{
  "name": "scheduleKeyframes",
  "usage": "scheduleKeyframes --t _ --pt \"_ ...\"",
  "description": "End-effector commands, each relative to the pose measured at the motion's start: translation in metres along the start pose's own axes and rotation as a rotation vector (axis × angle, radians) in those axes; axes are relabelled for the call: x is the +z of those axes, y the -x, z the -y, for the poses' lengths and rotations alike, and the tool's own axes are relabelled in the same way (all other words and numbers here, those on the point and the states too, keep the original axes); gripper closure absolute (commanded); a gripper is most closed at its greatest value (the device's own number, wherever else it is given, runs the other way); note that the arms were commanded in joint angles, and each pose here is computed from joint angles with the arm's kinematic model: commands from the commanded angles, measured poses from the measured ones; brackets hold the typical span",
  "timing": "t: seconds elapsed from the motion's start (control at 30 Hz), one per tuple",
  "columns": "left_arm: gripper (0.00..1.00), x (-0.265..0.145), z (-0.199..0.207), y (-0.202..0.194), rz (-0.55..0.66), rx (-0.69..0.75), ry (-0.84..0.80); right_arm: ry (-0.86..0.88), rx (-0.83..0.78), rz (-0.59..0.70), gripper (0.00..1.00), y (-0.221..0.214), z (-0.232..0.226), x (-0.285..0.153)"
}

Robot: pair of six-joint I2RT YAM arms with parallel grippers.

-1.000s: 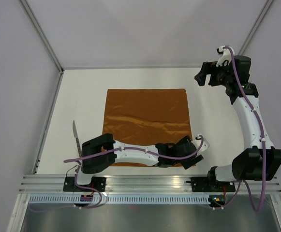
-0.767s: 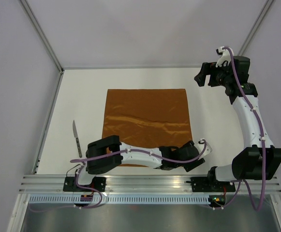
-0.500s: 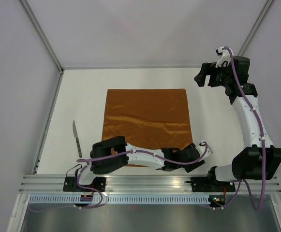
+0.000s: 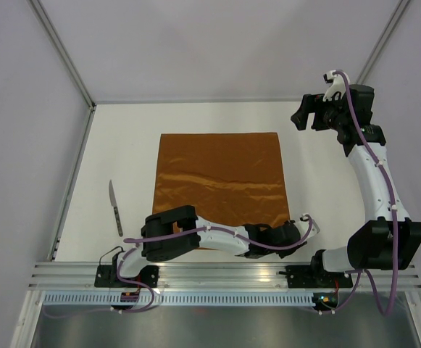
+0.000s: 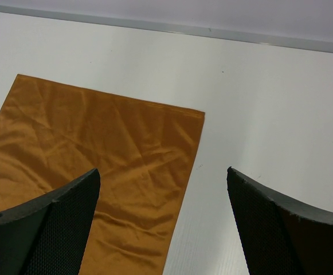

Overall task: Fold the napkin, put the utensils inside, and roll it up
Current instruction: Fold the napkin

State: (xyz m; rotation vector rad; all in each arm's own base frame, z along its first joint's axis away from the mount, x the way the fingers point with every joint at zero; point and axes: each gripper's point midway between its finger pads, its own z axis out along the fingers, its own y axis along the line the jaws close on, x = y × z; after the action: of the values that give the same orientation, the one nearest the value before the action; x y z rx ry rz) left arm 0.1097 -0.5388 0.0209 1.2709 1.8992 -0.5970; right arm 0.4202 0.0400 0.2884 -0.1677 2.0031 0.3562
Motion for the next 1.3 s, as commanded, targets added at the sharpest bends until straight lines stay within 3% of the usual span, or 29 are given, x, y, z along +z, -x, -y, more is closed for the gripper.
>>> scheduleKeyframes --t 0.0,0.23,0.5,0.63,0.93,1.27 --pt "0.57 0.005 0.004 -0.007 0.0 -0.017 -0.002 -0.007 0.033 -0.013 0.04 -0.004 0.002 0.002" --pt "0.8 0.0 0.002 0.0 0.019 -0.014 0.003 0.0 0.037 -0.018 0.04 -0.005 0.001 0.003" --pt "0.85 -0.016 -0.004 0.03 0.07 -0.056 -0.01 0.007 0.037 -0.021 0.04 -0.006 0.0 0.003" --pt "0.9 -0.027 -0.022 0.049 0.096 -0.158 -0.029 0.014 0.036 -0.022 0.04 -0.006 -0.001 0.003" --pt "0.98 -0.057 -0.097 0.076 0.151 -0.383 -0.025 0.019 0.033 -0.025 0.04 -0.007 -0.002 0.002" --pt "0.98 -0.088 -0.227 0.043 0.15 -0.675 0.114 0.043 0.037 -0.035 0.04 -0.008 -0.006 0.003"
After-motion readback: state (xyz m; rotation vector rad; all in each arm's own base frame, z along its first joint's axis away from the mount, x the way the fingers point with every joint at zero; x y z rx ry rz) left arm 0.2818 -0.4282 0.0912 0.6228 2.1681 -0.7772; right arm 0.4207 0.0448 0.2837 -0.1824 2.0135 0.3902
